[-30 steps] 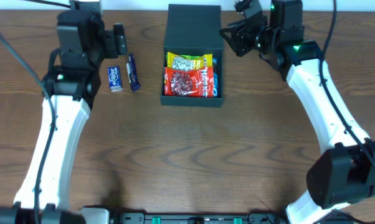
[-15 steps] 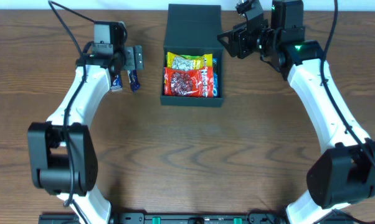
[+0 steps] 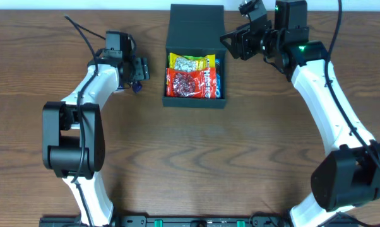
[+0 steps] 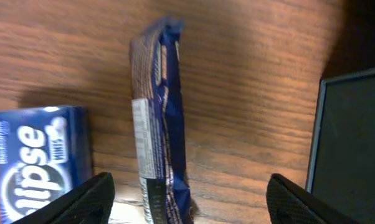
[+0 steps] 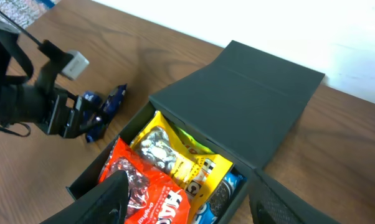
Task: Pack container
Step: 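Withdraw the right gripper and grasp the blue chocolate bar with the left, then carry the blue chocolate bar into the box with the left gripper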
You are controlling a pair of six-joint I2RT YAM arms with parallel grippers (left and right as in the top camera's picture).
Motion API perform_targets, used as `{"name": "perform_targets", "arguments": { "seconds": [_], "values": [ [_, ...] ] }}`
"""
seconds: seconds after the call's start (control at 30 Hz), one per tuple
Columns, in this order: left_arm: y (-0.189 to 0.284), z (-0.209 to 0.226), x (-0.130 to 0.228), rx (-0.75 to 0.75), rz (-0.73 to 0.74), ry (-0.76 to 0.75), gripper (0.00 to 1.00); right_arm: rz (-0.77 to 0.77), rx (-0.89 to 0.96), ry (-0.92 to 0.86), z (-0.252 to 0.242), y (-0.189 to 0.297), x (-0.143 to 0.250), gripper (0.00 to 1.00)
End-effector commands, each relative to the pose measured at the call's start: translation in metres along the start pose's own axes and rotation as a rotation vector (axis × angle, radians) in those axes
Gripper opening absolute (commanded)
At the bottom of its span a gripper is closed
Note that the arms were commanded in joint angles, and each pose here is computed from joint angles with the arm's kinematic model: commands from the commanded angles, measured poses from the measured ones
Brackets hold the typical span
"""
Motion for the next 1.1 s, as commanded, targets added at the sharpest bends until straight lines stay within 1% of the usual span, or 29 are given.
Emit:
{"name": "perform_targets", "arguments": {
  "seconds": [0.0, 0.13, 0.37, 0.47, 0.57, 0.7, 0.9, 0.97, 1.0, 1.07],
  "values": [
    [-0.003, 0.0, -0.001, 0.015, 0.013, 0.015, 0.76, -0.003, 0.004, -0.005, -0.001, 0.002, -0.001, 0.62],
    [-0.01, 0.004, 0.002, -0.017, 0.021, 0.017, 0.66, -0.003, 0.004, -0.005, -0.001, 0.002, -0.001, 0.62],
    [-0.025, 0.009, 0.01, -0.031, 0.064, 0.037, 0.62, -0.003, 0.004, -0.005, -0.001, 0.002, -0.001, 0.61],
    [-0.027, 0.009, 0.011, -0.034, 0.066, 0.036, 0.56, -0.003, 0.004, -0.005, -0.001, 0.002, -0.001, 0.61],
    [-0.027, 0.01, 0.01, -0.051, 0.059, 0.036, 0.48, -0.003, 0.004, -0.005, -0.001, 0.002, -0.001, 0.61],
    [-0.026, 0.013, 0.009, -0.09, 0.043, 0.034, 0.31, -0.003, 0.004, -0.005, -0.001, 0.002, -0.001, 0.6],
    [-0.026, 0.015, 0.01, -0.11, 0.044, 0.034, 0.17, -0.003, 0.005, -0.005, -0.001, 0.002, -0.001, 0.59],
    [-0.026, 0.015, 0.01, -0.11, 0.046, 0.034, 0.08, -0.005, 0.009, -0.007, -0.003, 0.004, -0.001, 0.58],
    [-0.026, 0.015, 0.01, -0.11, 0.047, 0.034, 0.06, -0.006, 0.013, -0.009, -0.005, 0.005, -0.001, 0.58],
    [-0.024, 0.014, 0.01, -0.109, 0.051, 0.041, 0.06, -0.013, 0.027, -0.016, -0.01, 0.01, -0.001, 0.56]
  ]
}}
Point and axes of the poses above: each gripper's point midway between its finger pads, its own y axis back along the fingers, its own z axis along the line the jaws close on, x = y × z, the point moved 10 cm from there along y, back along the fingers, and after that the axes turned 8 degrees about y, right-handed, at the moved point
